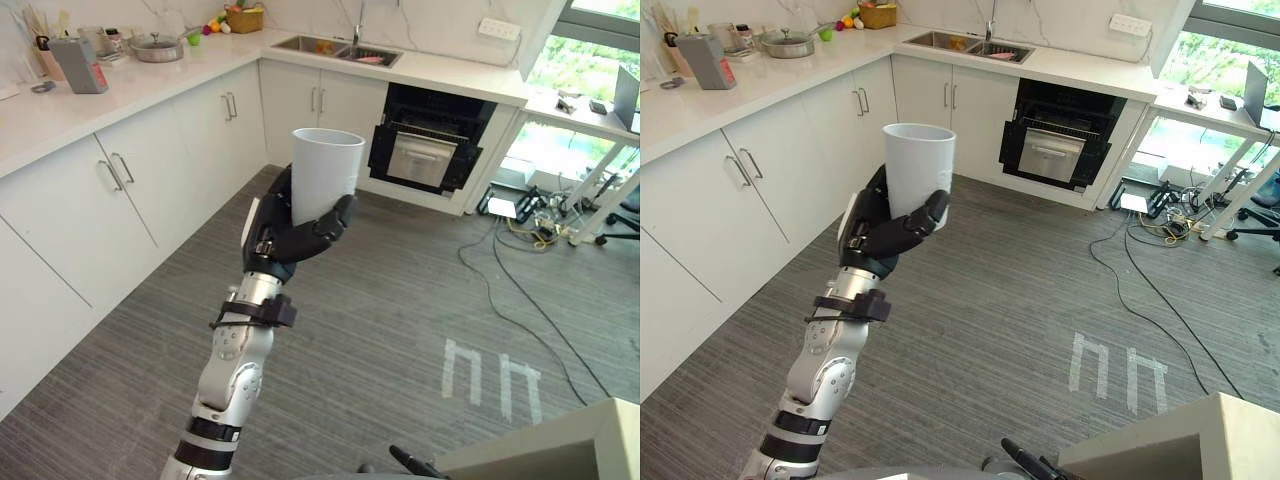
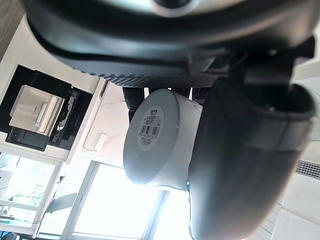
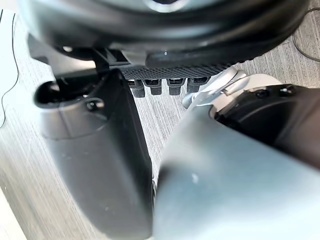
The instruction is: Walk over to the sink, pick up the cup, carry it to the dishwasher, place the cup inside the dishwasher, then close the dishwasher door
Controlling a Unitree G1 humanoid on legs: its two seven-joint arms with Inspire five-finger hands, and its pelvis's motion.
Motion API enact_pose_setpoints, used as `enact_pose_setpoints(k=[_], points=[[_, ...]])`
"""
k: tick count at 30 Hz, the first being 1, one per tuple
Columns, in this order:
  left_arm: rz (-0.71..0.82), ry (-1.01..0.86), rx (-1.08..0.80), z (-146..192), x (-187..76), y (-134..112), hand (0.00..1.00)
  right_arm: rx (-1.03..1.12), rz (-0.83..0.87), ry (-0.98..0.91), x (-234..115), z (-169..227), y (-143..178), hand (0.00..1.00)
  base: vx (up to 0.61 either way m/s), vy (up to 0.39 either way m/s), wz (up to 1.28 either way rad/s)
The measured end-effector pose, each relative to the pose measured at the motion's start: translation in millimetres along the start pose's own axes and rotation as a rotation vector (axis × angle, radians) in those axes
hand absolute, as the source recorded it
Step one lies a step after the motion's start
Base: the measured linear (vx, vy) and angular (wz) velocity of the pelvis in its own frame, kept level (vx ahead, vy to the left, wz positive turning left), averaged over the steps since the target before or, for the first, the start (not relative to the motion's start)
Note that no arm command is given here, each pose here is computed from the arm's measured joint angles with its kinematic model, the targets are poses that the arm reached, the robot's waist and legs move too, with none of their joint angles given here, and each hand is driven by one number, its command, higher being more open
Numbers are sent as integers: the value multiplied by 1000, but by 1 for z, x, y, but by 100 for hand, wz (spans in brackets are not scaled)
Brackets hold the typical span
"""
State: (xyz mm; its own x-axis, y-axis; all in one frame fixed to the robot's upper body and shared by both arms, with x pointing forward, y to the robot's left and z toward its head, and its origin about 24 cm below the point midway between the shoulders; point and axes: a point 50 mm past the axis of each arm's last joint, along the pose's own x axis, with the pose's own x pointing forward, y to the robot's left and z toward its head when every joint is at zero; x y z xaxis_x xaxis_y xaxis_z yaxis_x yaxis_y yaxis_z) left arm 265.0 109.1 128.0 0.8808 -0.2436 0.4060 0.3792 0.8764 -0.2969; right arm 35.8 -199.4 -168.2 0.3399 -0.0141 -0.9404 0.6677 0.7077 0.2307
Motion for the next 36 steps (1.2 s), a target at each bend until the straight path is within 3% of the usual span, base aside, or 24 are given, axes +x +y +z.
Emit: enact_pose_setpoints(k=[1,2,8,17,20,23,28,36], points=[[-3,-3,7,1,1,1,0,31,16,-2,0,0,1,100,112,-49,0],[82,141,139,-16,-17,44,0,49,73,3,0,7,-1,100,0,0,0],[115,149,122,-18,-23,47,0,58,69,9,0,4,-2,100,-2,-1,-4],[456,136,-45,-27,-67,75,0,146,-27,-12,-6,-13,-18,100,-47,-37,-6],[463,197,-77,-38,-67,71,0,285,-212,39,-12,-31,-39,100,-33,27,109],[477,235,-96,-47,-63,68,0,381,-267,-21,-16,-26,-51,100,59,89,83],[497,281,-83,-52,-65,67,0,299,-211,-63,-12,-21,-40,100,195,-2,55],[373,326,-102,-54,-55,42,0,127,-40,-208,-4,13,-6,100,495,-199,32]])
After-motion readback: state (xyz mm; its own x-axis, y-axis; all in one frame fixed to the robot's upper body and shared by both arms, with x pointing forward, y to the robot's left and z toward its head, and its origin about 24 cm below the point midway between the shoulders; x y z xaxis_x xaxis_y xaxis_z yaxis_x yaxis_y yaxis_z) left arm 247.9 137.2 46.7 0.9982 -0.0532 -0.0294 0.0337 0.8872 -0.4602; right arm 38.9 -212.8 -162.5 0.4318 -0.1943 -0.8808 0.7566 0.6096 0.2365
